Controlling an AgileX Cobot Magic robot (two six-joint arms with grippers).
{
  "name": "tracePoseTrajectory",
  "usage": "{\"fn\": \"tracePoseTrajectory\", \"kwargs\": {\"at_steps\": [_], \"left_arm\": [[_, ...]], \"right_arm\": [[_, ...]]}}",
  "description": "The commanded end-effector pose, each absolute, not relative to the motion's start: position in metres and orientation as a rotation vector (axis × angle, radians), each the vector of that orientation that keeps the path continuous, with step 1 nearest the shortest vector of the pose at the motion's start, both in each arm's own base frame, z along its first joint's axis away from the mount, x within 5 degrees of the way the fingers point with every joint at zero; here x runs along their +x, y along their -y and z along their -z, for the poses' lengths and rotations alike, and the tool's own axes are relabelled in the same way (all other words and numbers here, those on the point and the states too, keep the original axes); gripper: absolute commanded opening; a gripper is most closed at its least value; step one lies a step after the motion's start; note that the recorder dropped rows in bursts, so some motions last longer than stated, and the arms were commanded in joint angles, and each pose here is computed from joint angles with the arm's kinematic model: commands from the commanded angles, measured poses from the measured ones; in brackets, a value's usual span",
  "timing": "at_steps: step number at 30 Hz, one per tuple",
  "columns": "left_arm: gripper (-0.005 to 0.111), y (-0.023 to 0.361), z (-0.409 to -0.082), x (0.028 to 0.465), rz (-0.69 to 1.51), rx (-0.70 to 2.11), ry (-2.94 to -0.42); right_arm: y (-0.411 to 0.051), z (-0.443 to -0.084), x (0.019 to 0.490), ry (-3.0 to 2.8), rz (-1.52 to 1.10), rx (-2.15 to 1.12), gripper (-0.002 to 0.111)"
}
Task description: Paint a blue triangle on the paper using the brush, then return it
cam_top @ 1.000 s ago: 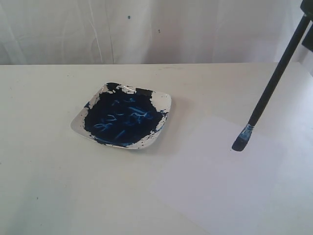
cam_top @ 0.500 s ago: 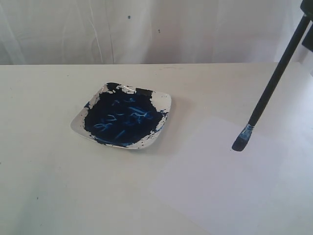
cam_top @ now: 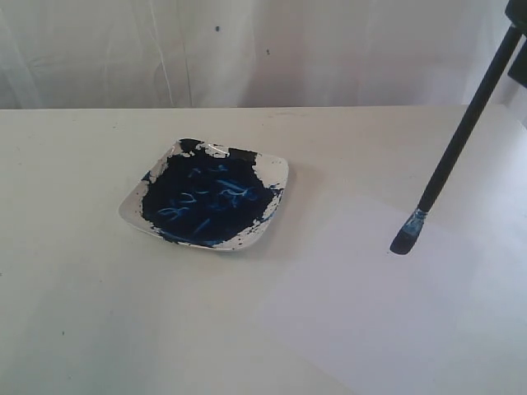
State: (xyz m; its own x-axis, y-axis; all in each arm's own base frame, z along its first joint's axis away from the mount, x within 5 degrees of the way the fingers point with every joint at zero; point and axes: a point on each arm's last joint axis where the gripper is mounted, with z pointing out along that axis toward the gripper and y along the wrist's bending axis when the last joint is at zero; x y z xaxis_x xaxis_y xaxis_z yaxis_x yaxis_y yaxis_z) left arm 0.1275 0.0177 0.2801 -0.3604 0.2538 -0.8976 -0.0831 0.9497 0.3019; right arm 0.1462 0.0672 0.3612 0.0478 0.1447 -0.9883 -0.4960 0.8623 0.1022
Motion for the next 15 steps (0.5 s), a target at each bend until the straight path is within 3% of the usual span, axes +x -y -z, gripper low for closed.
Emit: {"fn": "tracePoseTrajectory", "kwargs": {"at_steps": [1, 5, 10, 15], "left_arm": [[0.0, -0.02, -0.278, 0.152, -0.359, 0.062, -2.278], [0.0, 0.023, -0.264, 0.167, 0.021, 0.407, -2.386], [0.0, 0.093, -0.254, 0.173, 0.518, 0.773, -2.249], [0.0, 0.151, -0.248, 0.175, 0.628, 1.068, -2.164]], "right_arm": [[-0.067, -0.36, 0.145, -1.442, -0.505, -0.298, 0.0], [-0.066, -0.36, 0.145, -1.447, -0.5, -0.294, 0.0], [-0.066, -0.36, 0.145, -1.447, -0.5, -0.294, 0.0], [-0.067, -0.36, 0.145, -1.443, -0.504, -0.297, 0.0]]}}
